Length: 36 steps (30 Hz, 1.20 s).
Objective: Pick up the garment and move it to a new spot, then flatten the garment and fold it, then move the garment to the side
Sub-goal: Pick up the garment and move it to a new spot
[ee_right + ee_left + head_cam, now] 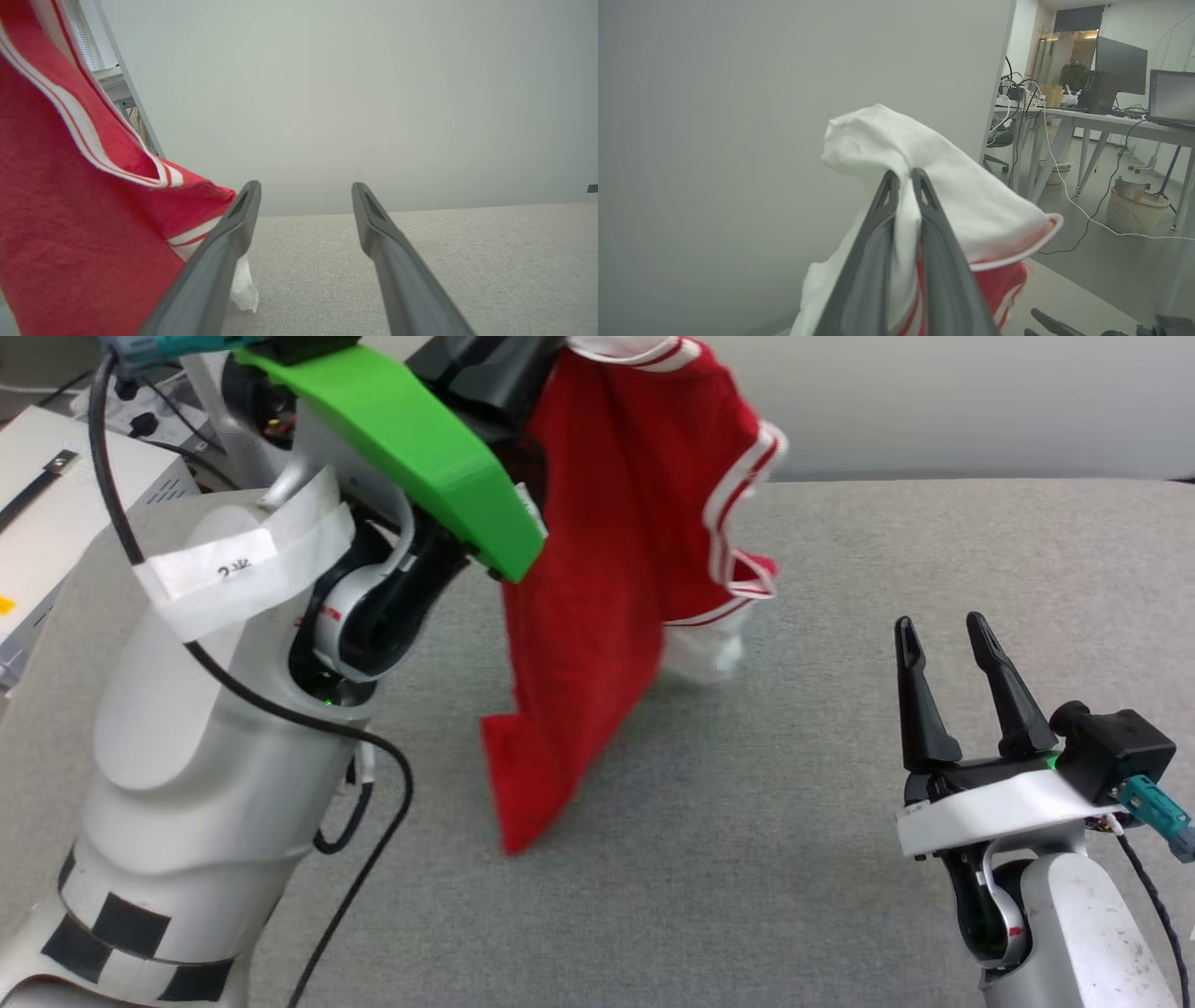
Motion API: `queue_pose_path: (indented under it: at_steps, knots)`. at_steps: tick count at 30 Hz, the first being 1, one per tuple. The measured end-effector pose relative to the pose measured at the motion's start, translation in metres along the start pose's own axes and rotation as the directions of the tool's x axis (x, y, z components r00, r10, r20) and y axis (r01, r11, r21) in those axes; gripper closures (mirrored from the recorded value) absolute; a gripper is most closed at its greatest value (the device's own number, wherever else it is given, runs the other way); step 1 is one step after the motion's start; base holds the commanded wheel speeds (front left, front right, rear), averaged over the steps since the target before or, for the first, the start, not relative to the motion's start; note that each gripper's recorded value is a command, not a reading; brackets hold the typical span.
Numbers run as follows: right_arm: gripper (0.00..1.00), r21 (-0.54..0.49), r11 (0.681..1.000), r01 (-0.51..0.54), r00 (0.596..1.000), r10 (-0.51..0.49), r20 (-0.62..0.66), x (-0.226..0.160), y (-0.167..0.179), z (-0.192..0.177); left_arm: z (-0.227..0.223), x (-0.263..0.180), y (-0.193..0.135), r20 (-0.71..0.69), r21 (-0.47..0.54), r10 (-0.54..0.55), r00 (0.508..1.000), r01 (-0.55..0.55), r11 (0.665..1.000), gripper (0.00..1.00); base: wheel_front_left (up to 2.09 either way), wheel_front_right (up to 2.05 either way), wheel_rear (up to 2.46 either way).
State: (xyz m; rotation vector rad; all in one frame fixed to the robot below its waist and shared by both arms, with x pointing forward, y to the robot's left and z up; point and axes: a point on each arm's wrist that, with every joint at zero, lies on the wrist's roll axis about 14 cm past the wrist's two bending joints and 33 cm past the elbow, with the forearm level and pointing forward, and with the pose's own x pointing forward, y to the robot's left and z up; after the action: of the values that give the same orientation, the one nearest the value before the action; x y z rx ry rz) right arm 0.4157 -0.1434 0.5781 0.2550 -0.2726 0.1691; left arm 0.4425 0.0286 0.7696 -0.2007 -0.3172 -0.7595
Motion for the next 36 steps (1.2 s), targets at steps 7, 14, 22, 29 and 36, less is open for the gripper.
queue_pose_path:
  at_steps: [7, 14, 22, 29, 36]
  knots:
    - [0.0, -0.026, 0.993, 0.113, 0.993, -0.112, 0.042, -0.014, -0.038, 0.019, -0.003, 0.028, -0.023, 0.027, -0.129, -0.027, 0.999, 0.03, 0.991, 1.0, 0.0, 0.0, 0.0]
    - [0.0, -0.033, 0.988, 0.15, 0.988, -0.149, 0.029, -0.019, -0.052, 0.015, -0.111, 0.009, 0.068, -0.254, -0.157, 0.229, 0.94, -0.274, 0.949, 1.0, 0.0, 0.0, 0.0]
    - [0.0, -0.014, 0.992, 0.125, 0.992, -0.125, -0.019, -0.005, -0.047, -0.007, -0.225, -0.055, 0.168, -0.506, 0.001, 0.467, 0.725, -0.541, 0.841, 1.0, 0.0, 0.0, 0.0]
    - [0.0, -0.008, 0.991, 0.132, 0.988, -0.133, -0.081, -0.002, -0.053, -0.033, -0.292, -0.1, 0.211, -0.626, 0.081, 0.55, 0.553, -0.655, 0.751, 1.0, 0.0, 0.0, 0.0]
    - [0.0, -0.009, 0.99, 0.143, 0.982, -0.143, -0.122, -0.002, -0.058, -0.049, -0.325, -0.133, 0.231, -0.671, 0.132, 0.598, 0.439, -0.722, 0.679, 0.0, 0.0, 0.0, 0.0]
